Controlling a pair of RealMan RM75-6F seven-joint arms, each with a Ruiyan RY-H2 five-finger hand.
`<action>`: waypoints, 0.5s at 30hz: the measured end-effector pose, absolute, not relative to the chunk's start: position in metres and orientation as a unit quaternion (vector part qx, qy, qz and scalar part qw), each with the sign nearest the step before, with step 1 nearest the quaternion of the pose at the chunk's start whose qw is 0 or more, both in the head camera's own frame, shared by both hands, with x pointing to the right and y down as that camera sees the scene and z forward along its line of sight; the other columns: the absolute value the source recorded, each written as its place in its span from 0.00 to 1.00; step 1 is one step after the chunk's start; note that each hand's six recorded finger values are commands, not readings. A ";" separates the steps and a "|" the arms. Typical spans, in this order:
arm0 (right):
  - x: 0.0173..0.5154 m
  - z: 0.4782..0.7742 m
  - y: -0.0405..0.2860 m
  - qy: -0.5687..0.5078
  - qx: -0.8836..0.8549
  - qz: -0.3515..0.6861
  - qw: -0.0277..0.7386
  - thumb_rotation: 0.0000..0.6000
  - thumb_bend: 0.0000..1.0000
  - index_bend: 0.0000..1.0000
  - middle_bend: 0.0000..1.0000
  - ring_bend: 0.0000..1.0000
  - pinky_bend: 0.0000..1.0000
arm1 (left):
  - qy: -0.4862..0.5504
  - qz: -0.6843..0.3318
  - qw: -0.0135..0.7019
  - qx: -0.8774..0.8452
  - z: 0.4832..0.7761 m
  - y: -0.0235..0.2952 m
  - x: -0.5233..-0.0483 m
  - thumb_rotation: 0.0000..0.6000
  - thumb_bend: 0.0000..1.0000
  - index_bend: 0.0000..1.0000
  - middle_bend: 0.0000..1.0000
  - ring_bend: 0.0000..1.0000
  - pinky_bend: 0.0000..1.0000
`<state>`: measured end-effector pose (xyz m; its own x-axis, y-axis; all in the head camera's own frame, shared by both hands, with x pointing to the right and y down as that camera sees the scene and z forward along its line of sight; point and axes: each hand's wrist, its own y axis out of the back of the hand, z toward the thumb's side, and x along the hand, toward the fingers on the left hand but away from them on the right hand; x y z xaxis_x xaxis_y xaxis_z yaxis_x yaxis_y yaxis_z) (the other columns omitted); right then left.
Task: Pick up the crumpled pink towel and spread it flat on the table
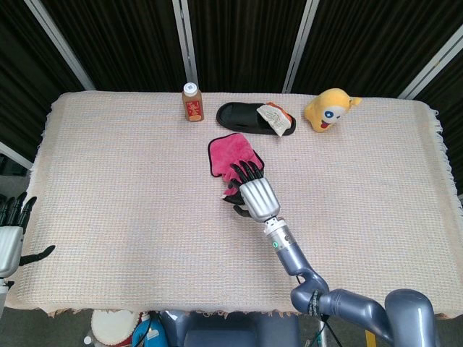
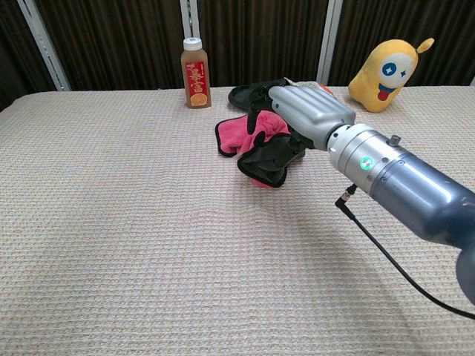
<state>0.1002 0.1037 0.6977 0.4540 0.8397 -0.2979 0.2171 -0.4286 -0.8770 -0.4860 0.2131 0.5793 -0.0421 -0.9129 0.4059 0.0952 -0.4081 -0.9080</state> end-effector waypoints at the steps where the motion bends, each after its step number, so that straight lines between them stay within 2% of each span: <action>1: 0.098 0.700 0.103 -0.350 -0.751 0.388 0.404 1.00 0.24 0.46 0.18 0.10 0.10 | 0.364 -0.623 0.405 -0.562 0.579 0.213 -0.486 1.00 0.00 0.00 0.00 0.00 0.00; 11: 0.095 0.716 0.101 -0.345 -0.742 0.402 0.412 1.00 0.27 0.48 0.19 0.10 0.10 | 0.362 -0.621 0.407 -0.564 0.580 0.213 -0.483 1.00 0.00 0.00 0.00 0.00 0.00; 15: 0.095 0.720 0.100 -0.343 -0.737 0.405 0.418 1.00 0.30 0.52 0.22 0.12 0.10 | 0.359 -0.621 0.407 -0.565 0.581 0.214 -0.482 1.00 0.00 0.00 0.00 0.00 0.00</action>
